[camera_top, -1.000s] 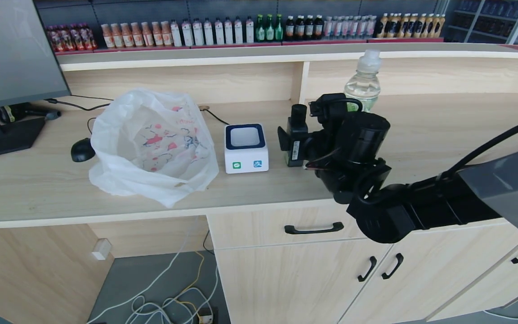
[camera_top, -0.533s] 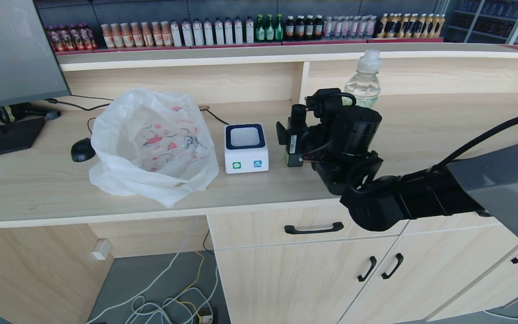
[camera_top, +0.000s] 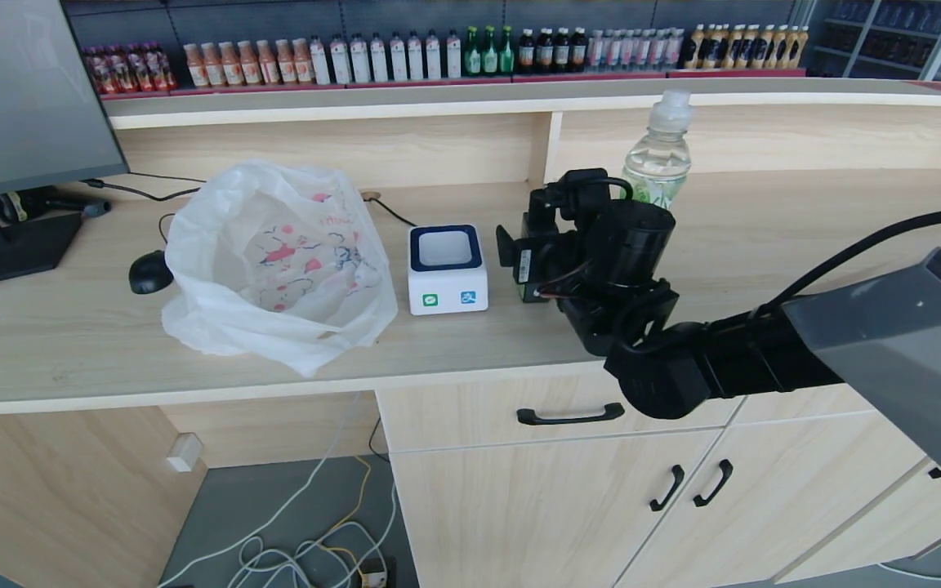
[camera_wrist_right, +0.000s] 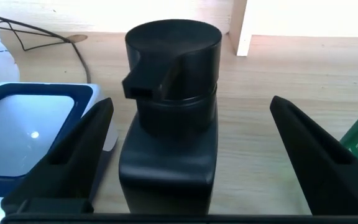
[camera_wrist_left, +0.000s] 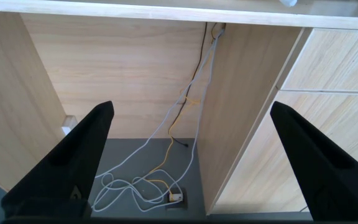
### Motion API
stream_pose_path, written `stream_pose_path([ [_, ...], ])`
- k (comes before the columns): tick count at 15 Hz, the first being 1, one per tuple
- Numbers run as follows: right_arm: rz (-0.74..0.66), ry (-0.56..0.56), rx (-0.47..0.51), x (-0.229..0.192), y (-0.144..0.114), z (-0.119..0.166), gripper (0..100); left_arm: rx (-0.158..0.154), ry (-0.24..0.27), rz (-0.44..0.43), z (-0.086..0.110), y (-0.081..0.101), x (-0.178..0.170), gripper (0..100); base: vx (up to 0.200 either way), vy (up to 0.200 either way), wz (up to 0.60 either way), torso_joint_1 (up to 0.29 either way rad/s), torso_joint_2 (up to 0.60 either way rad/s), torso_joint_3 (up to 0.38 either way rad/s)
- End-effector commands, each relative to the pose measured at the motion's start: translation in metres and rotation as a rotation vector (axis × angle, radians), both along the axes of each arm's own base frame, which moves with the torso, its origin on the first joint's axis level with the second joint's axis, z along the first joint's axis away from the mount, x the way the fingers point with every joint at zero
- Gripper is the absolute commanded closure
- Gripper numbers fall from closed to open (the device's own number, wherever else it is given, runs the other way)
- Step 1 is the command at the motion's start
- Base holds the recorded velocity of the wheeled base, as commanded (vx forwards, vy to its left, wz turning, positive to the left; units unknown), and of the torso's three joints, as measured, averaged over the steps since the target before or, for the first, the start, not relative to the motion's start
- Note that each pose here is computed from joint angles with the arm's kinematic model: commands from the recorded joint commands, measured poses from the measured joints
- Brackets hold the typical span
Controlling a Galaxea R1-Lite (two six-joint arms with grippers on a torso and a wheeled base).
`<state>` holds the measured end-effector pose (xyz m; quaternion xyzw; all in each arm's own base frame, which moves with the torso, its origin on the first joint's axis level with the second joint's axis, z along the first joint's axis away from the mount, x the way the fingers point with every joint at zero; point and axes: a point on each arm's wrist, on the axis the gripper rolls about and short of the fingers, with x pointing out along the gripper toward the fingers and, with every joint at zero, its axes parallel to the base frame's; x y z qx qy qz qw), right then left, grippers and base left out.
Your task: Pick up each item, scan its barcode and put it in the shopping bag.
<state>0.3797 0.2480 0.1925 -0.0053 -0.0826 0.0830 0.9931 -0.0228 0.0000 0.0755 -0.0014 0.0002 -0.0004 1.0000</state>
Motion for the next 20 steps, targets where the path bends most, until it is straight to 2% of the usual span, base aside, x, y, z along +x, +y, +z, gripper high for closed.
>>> stream_pose_path([
  [1, 0.002, 0.003, 0.001, 0.003, 0.002, -0.004, 0, 0.000, 0.000, 0.001, 0.000, 0.000, 0.000, 0, 0.000, 0.000, 0.00, 0.000, 0.00, 0.000],
  [11, -0.004, 0.019, -0.008, 0.006, 0.001, -0.012, 0, 0.000, 0.000, -0.001, 0.000, 0.000, 0.000, 0, 0.000, 0.000, 0.00, 0.000, 0.00, 0.000],
  [12, -0.004, 0.023, -0.011, 0.007, 0.002, -0.014, 100, 0.000, 0.000, 0.001, 0.000, 0.000, 0.000, 0, 0.000, 0.000, 0.00, 0.000, 0.00, 0.000],
  [20, -0.009, 0.021, 0.002, 0.007, 0.001, -0.013, 100, 0.000, 0.000, 0.001, 0.000, 0.000, 0.000, 0, 0.000, 0.000, 0.00, 0.000, 0.00, 0.000],
])
